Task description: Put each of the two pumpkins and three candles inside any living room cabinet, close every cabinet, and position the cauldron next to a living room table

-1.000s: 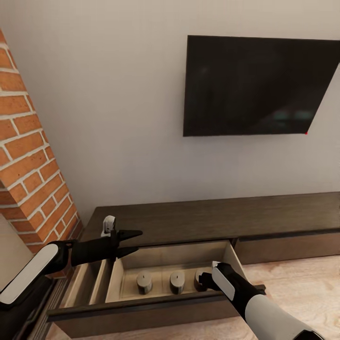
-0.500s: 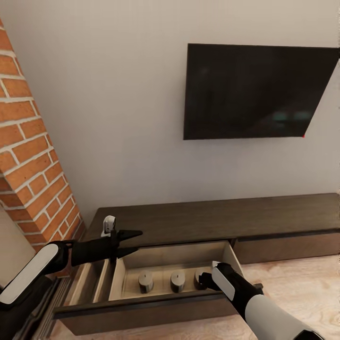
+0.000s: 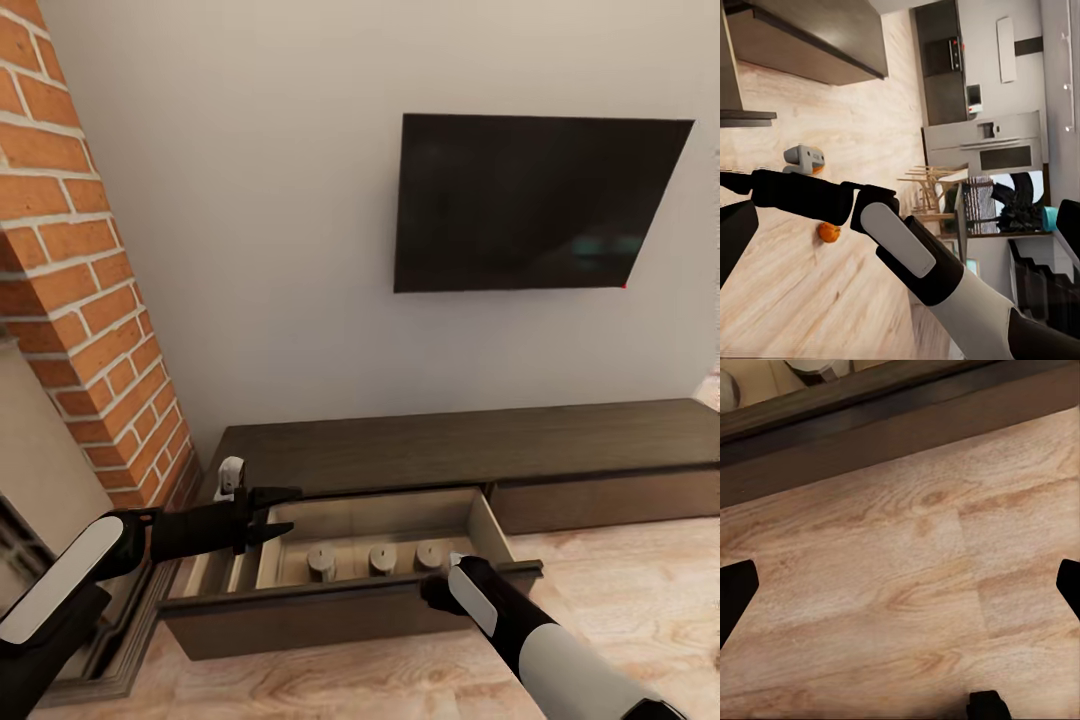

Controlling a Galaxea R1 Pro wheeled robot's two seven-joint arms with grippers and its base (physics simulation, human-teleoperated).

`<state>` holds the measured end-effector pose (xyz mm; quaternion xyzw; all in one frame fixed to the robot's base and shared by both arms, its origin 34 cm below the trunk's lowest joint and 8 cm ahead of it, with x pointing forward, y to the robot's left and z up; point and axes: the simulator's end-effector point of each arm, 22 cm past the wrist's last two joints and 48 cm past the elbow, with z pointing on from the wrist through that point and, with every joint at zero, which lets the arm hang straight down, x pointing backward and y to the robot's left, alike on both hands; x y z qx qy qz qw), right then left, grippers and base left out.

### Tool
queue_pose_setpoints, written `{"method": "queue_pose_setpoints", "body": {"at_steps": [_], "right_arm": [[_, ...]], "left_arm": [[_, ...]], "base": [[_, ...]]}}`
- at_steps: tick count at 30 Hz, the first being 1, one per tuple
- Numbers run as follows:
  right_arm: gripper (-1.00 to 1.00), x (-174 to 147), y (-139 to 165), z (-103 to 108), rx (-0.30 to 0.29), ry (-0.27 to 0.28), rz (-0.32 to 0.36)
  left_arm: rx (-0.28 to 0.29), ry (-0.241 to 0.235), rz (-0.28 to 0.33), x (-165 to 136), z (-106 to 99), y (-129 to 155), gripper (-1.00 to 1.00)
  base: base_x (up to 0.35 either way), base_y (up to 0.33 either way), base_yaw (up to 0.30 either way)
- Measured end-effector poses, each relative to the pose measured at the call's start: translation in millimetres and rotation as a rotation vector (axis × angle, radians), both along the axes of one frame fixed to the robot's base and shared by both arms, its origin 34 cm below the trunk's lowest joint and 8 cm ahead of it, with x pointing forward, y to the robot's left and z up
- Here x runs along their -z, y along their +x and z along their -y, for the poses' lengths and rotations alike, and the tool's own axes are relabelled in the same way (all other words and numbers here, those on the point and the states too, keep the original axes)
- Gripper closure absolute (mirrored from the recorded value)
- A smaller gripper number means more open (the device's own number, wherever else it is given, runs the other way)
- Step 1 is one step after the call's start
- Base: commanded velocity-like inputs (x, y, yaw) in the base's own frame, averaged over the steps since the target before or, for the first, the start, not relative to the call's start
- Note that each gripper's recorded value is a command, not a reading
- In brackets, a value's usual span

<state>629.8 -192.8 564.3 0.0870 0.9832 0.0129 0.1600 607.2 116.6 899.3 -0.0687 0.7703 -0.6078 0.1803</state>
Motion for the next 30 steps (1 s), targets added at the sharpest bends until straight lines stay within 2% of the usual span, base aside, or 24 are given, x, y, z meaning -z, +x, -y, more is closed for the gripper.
{"method": "queue_pose_setpoints", "body": {"at_steps": [16, 17, 18, 23, 24, 28, 30], "right_arm": [[-1.0, 0.1, -0.1, -0.1, 0.0, 0.001, 0.0], [-1.0, 0.2, -0.2, 0.0, 0.0, 0.001, 0.0], [-1.0, 0.2, -0.3, 0.0, 0.0, 0.001, 0.0], [-1.0, 0.1, -0.1, 0.1, 0.001, 0.001, 0.0], [-1.0, 0.2, -0.2, -0.3, 0.001, 0.002, 0.0], [-1.0, 0.1, -0.2, -0.4, 0.001, 0.002, -0.001], [-1.0, 0.2, -0.3, -0.1, 0.001, 0.001, -0.001]], "left_arm": [[0.003, 0.016, -0.005, 4.9, 2.5, -1.1, -1.0], [-0.006, 0.054, -0.01, 12.8, -0.3, 0.4, -1.0], [-0.01, 0.071, -0.013, 16.3, -1.7, 1.0, -1.0], [-0.056, 0.254, -0.058, 54.7, -16.1, 6.9, -1.0], [-0.069, 0.305, -0.077, 65.6, -19.0, 7.7, -1.0], [-0.086, 0.377, -0.105, 80.5, -25.0, 7.8, -1.0], [-0.098, 0.429, -0.127, 90.9, -28.4, 7.7, -1.0]], "base": [[-0.333, 0.002, 0.0], [-0.333, 0.0, 0.0], [-0.333, 0.0, 0.0], [-0.333, 0.0, 0.0], [-0.333, 0.0, 0.0], [-0.33, 0.0, 0.0], [-0.315, 0.0, 0.0]]}}
